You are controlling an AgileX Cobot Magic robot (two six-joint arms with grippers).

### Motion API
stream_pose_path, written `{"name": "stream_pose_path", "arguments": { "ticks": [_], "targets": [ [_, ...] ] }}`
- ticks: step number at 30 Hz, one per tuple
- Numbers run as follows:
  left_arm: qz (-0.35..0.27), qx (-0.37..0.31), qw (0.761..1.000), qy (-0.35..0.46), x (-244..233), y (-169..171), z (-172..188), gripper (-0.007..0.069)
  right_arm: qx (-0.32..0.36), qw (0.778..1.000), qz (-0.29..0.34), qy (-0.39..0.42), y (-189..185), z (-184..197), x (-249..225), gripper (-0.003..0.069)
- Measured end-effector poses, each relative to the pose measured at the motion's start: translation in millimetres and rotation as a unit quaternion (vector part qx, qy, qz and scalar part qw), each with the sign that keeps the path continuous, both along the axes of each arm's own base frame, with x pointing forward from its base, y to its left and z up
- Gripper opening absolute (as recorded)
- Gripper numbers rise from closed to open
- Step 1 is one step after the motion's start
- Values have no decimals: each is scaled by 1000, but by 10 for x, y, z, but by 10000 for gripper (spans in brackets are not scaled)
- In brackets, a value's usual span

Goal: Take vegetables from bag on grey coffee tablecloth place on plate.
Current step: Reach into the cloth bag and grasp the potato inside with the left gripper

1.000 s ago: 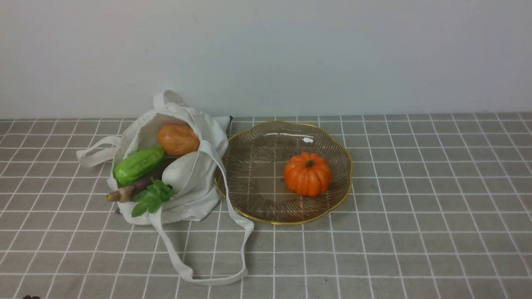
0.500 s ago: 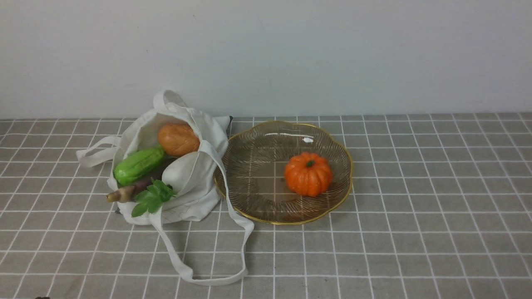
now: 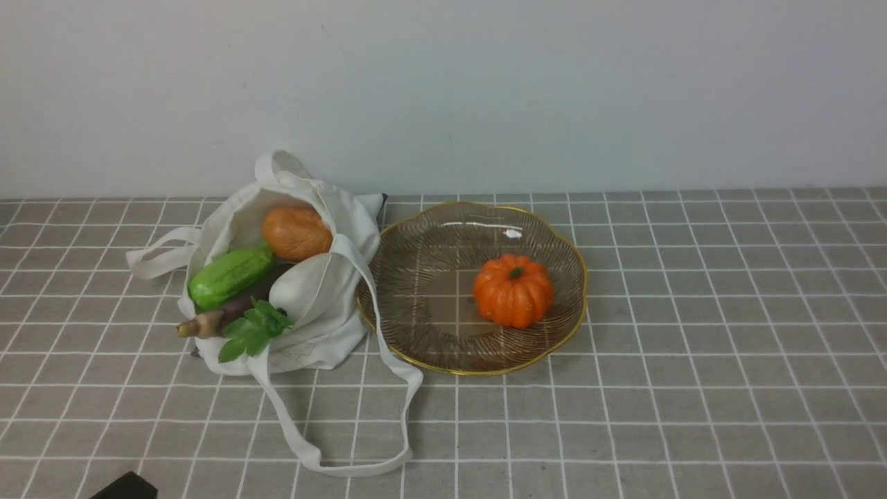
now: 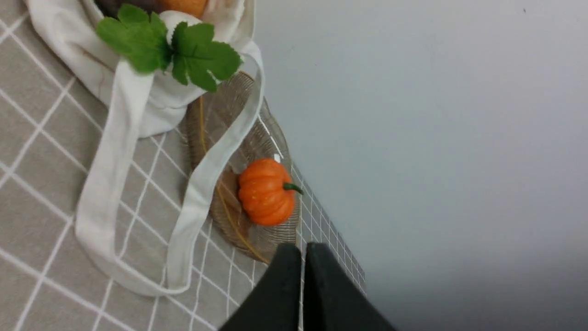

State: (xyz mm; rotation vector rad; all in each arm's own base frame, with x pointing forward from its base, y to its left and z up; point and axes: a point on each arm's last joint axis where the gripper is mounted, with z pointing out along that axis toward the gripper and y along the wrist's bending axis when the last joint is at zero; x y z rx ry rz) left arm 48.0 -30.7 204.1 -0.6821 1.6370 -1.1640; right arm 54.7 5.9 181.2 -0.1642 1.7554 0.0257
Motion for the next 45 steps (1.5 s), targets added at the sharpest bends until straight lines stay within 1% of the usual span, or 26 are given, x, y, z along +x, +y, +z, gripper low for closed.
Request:
{"name": "stream_pose_path", "arguments": {
  "ticks": [1,2,3,5,7,10,11,12,13,14,16,17,18,19,20,21,22,23,25,27,29,30,35,39,41,45],
  "targets": [
    [-2,4,1000,-8,-8,-2,48,-5,0,1000,0,0,0,0,0,-15],
    [-9,32,998,-46,-44,-10,269,-5,0,1000,0,0,0,0,0,-15],
    [-9,35,998,-46,-41,-10,267,-5,0,1000,0,0,0,0,0,-15],
    [-29,79,994,-64,-31,-41,587,-5,0,1000,0,0,0,0,0,-15],
    [-50,129,989,-44,43,-84,764,-5,0,1000,0,0,0,0,0,-15],
    [-136,225,964,36,281,-169,952,-5,0,1000,0,0,0,0,0,-15],
    [-134,231,963,31,280,-164,978,-5,0,1000,0,0,0,0,0,-15],
    [-182,285,936,101,483,-186,998,-5,0,1000,0,0,0,0,0,-15],
    [-198,317,918,132,600,-177,1031,-5,0,1000,0,0,0,0,0,-15],
    [-217,335,901,167,721,-175,1012,-5,0,1000,0,0,0,0,0,-15],
    [-236,367,876,206,904,-155,1035,-5,0,1000,0,0,0,0,0,-15],
    [-250,387,854,241,1096,-141,1009,-5,0,1000,0,0,0,0,0,-15],
    [-253,395,847,250,1185,-137,1029,-5,0,1000,0,0,0,0,0,-15],
    [-261,409,832,270,1349,-127,997,-5,0,1000,0,0,0,0,0,-15],
    [-264,418,823,279,1483,-121,988,-5,0,1000,0,0,0,0,0,-15],
    [-263,426,819,281,1589,-118,1004,-5,0,1000,0,0,0,0,0,-15],
    [-262,427,818,282,1606,-117,983,-5,0,1000,0,0,0,0,0,-15],
    [-262,434,812,289,1812,-118,975,-5,0,1000,0,0,0,0,0,-15],
    [-260,436,811,289,1926,-123,971,-5,0,1000,0,0,0,0,0,-15],
    [-260,437,810,292,2223,-145,939,-5,0,1000,0,0,0,0,0,-15],
    [-261,436,809,294,2324,-153,921,-4,0,1000,0,0,0,0,0,-15],
    [-260,438,809,293,2469,-162,899,0,0,1000,0,0,0,0,0,-15],
    [-248,443,815,279,2724,-176,901,31,0,1000,0,0,0,0,0,-15],
    [-237,445,820,270,2993,-192,846,115,0,1000,0,0,0,0,0,-15],
    [-230,446,823,266,3148,-200,782,203,0,1000,0,0,0,0,0,-15],
    [-217,448,827,262,3369,-206,616,343,0,1000,0,0,0,-1,0,-15]
  ]
}}
